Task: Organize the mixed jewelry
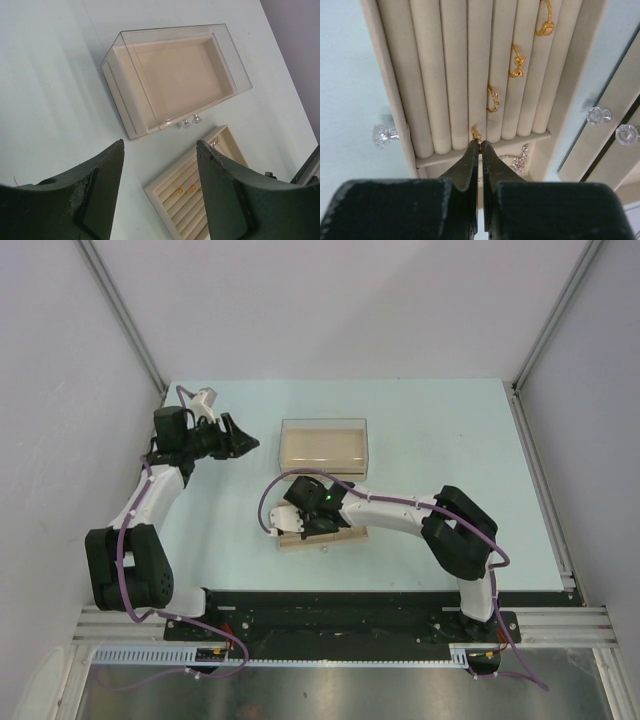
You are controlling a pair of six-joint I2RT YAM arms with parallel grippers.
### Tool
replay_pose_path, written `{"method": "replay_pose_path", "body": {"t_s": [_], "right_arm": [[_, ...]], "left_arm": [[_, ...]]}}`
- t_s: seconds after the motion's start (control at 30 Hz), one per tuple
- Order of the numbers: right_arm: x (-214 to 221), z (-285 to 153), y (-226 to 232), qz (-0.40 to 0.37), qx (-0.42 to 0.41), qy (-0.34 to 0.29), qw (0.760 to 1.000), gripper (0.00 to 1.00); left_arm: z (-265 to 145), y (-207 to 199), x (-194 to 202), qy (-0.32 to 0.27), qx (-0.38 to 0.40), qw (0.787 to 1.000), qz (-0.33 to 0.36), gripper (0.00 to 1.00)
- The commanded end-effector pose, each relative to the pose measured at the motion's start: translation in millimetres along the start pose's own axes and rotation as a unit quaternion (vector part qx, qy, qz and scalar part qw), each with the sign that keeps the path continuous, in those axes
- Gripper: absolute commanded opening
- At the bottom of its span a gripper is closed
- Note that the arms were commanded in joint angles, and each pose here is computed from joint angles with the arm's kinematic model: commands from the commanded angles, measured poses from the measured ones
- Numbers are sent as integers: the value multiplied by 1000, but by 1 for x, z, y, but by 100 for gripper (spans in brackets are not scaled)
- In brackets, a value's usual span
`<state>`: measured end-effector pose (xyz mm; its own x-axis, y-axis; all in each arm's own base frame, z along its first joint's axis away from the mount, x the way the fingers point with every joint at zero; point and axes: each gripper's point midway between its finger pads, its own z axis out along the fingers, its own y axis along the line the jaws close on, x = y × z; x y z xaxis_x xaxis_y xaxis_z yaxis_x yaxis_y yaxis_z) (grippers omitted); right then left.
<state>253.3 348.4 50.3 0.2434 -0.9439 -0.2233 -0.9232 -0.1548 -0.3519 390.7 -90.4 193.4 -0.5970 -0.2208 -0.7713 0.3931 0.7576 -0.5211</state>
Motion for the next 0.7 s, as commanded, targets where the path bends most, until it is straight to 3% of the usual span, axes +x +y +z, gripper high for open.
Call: {"method": "replay_pose_path", "body": {"t_s": [0.0, 0.67], "right_arm": [[-2, 8, 5, -10, -6, 0, 1000, 0], [2, 21, 8, -17, -14, 8, 1000, 0]], "left_arm": [[-2, -2, -5, -10, 13, 1000, 12, 65], [-1, 4, -2, -7, 15, 1000, 2, 64]]}}
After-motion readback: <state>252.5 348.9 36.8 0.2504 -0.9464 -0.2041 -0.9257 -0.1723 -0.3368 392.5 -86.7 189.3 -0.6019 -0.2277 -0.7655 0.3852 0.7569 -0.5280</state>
